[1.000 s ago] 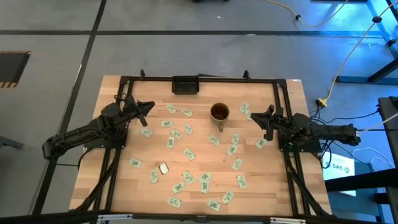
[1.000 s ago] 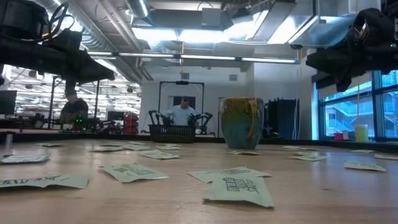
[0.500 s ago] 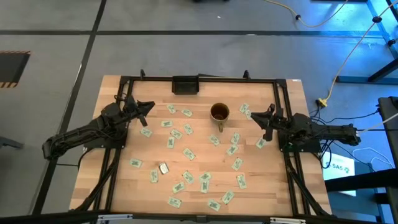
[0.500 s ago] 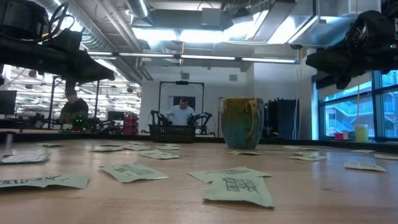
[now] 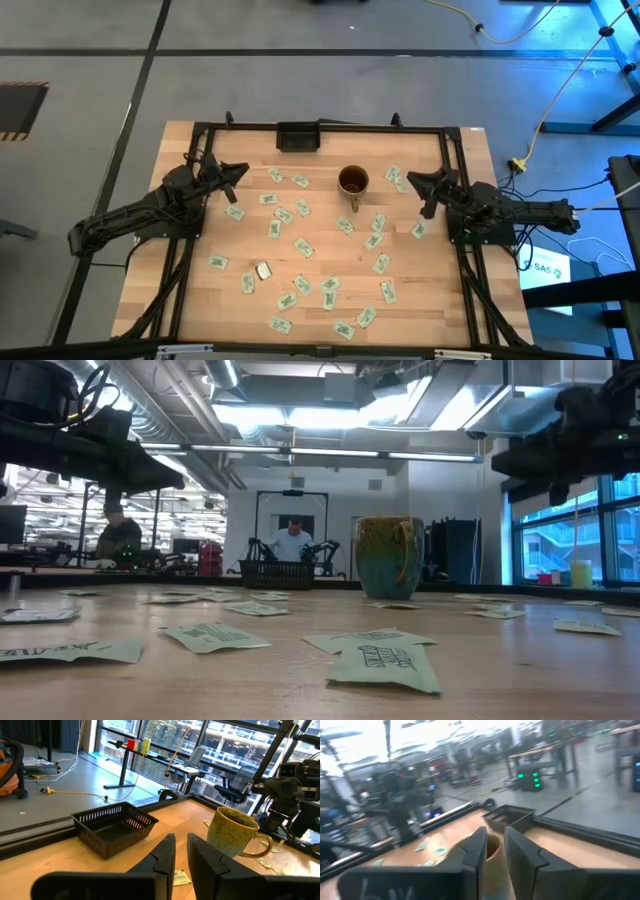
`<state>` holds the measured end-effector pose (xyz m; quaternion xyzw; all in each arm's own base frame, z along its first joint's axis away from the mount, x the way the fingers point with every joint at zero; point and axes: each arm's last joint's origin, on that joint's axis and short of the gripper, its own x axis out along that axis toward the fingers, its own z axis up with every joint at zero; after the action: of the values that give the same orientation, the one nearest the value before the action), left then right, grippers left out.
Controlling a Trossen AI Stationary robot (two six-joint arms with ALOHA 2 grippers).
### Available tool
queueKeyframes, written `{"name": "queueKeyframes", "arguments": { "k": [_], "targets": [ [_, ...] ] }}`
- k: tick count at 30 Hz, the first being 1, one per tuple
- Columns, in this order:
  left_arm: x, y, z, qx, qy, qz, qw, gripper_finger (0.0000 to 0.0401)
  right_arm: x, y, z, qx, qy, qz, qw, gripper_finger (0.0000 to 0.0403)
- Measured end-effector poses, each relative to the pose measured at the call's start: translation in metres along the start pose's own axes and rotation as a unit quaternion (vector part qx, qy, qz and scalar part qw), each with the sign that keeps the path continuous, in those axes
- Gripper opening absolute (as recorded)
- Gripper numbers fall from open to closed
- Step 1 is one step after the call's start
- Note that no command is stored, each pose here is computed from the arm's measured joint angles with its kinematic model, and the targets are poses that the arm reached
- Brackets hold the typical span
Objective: Pick and place Stevia / Truvia into bins
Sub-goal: Put the stevia packet into the black container
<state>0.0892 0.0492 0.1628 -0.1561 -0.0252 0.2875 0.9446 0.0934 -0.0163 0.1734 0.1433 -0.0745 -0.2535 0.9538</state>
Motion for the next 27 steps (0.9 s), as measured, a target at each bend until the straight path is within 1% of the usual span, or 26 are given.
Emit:
{"name": "queueKeyframes", "arguments": {
  "k": [3,5,8,11,15,18,19,21,22,24,27],
  "targets": [
    [0.0,0.0,0.0,0.006,-0.001,0.001,1.0,0.0045,0.0,-0.001,0.0,-0.026,-0.005,-0.018,1.0,0.0071],
    [0.0,0.0,0.0,0.029,0.0,0.0,1.0,0.0045,0.0,-0.002,0.0,-0.03,-0.007,-0.027,0.999,0.0071],
    [0.0,0.0,0.0,0.069,0.002,-0.007,0.998,0.0054,0.0,-0.002,0.001,-0.021,-0.01,-0.038,0.999,0.0071],
    [0.0,0.0,0.0,0.094,0.001,-0.008,0.996,0.0076,0.0,-0.002,0.001,-0.012,-0.01,-0.038,0.999,0.0071],
    [0.0,0.0,0.0,0.11,0.0,-0.005,0.994,0.0117,0.0,-0.002,0.001,-0.012,-0.012,-0.043,0.999,0.0071],
    [0.0,0.0,0.001,0.11,-0.004,-0.003,0.994,0.014,0.0,-0.003,0.001,-0.011,-0.016,-0.057,0.998,0.0071],
    [0.0,-0.001,0.002,0.1,-0.012,-0.006,0.995,0.0143,0.0,-0.004,0.001,-0.011,-0.017,-0.063,0.998,0.0071],
    [0.0,-0.005,0.011,0.077,-0.055,-0.027,0.995,0.0145,0.0,-0.004,0.001,-0.01,-0.021,-0.074,0.997,0.0071],
    [-0.001,-0.008,0.017,0.077,-0.074,-0.037,0.994,0.0145,0.0,-0.004,0.001,-0.011,-0.022,-0.078,0.997,0.0071],
    [-0.001,-0.013,0.03,0.108,-0.09,-0.043,0.989,0.0144,0.0,-0.005,0.002,-0.01,-0.024,-0.087,0.996,0.0071],
    [0.005,-0.022,0.051,0.147,-0.067,-0.028,0.987,0.0143,-0.001,-0.005,0.002,-0.008,-0.029,-0.093,0.995,0.0071]
  ]
}}
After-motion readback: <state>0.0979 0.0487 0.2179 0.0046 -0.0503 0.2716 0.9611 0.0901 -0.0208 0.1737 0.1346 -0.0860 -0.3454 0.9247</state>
